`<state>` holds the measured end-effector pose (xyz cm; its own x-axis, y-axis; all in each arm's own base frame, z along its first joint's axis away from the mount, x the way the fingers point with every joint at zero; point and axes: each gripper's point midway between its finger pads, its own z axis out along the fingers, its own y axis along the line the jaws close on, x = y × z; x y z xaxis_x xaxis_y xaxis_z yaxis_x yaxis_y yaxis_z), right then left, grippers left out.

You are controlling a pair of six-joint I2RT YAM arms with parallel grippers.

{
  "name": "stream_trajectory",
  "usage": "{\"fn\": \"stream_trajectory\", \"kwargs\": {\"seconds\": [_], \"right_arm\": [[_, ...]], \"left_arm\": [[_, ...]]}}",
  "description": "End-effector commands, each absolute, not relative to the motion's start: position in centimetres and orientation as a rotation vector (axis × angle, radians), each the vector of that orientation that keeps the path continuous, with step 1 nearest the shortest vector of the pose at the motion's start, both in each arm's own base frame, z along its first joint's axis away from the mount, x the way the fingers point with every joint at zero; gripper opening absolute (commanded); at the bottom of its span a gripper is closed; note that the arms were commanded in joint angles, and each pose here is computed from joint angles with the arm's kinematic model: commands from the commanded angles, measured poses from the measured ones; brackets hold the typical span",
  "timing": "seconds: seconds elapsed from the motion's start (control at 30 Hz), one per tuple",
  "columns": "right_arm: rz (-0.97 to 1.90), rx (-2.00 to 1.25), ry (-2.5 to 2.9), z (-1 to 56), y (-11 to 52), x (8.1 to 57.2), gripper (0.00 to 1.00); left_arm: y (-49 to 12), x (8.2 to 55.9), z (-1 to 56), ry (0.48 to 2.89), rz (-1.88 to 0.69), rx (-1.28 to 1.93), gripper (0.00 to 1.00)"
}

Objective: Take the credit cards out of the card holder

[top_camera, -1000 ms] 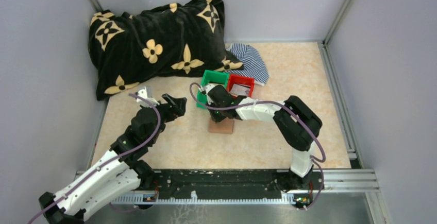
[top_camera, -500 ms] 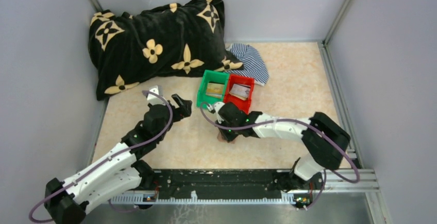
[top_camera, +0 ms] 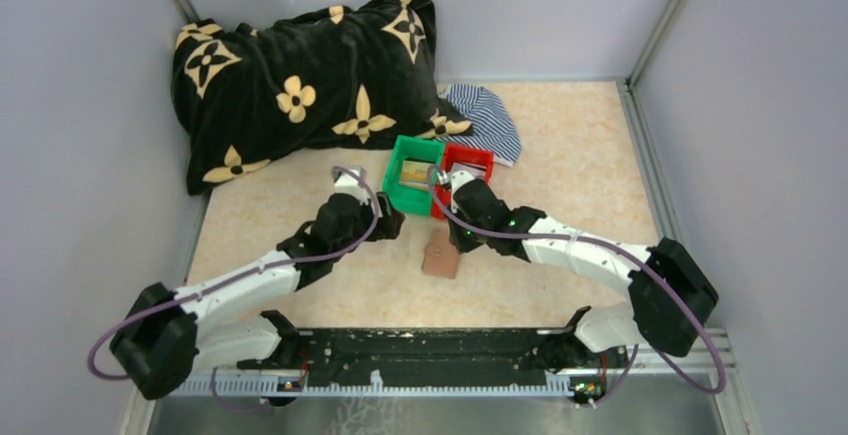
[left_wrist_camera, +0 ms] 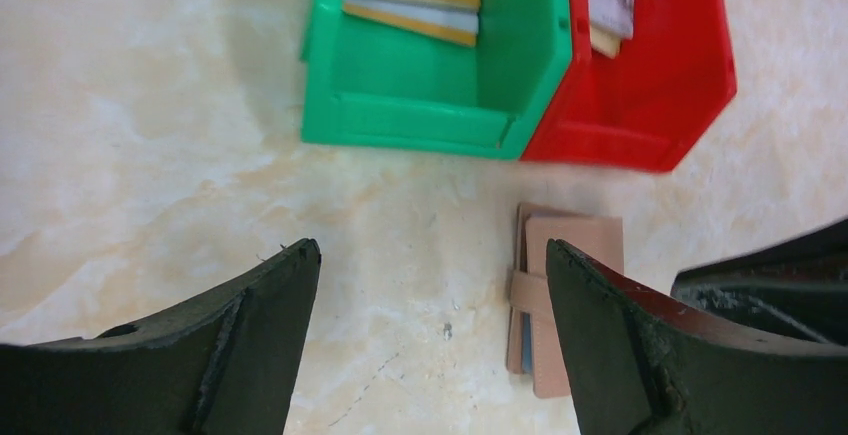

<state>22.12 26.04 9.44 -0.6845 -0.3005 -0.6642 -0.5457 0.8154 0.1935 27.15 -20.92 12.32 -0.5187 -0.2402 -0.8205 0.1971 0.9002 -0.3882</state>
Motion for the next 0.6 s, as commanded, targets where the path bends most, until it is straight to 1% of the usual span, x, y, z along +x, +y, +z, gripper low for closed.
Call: {"fn": "stream_trajectory", "kwargs": {"seconds": [0.0, 0.07, 0.13, 0.2, 0.47, 0.53, 0.57], "right_arm": [[0.458, -0.571, 2.391, 7.7, 25.4, 22.7, 0.00], [0.472, -0.566, 2.393, 7.5, 25.5, 22.7, 0.00], [0.483, -0.568, 2.392, 7.5, 25.6, 22.6, 0.00], [0.493, -0.572, 2.392, 7.2, 25.8, 22.6, 0.00], [0.430, -0.569, 2.449, 4.6, 25.5, 22.9, 0.00], [0.428, -0.572, 2.455, 4.0, 25.4, 22.7, 0.00], [0.424, -0.575, 2.466, 3.5, 25.4, 22.6, 0.00]], "left_arm": [[-25.7, 25.6, 11.2, 2.058, -0.735, 0.295, 0.90], [-27.1, 24.7, 10.4, 2.052, -0.789, 0.435, 0.93], [-28.5, 23.6, 10.5, 2.007, -0.865, 0.566, 0.92], [-29.1, 23.3, 10.8, 1.992, -0.887, 0.594, 0.92], [-30.5, 22.8, 10.2, 2.012, -0.778, 0.696, 0.90], [-30.9, 22.4, 9.9, 2.016, -0.766, 0.712, 0.89], [-31.2, 22.2, 9.8, 2.018, -0.760, 0.712, 0.81]]}}
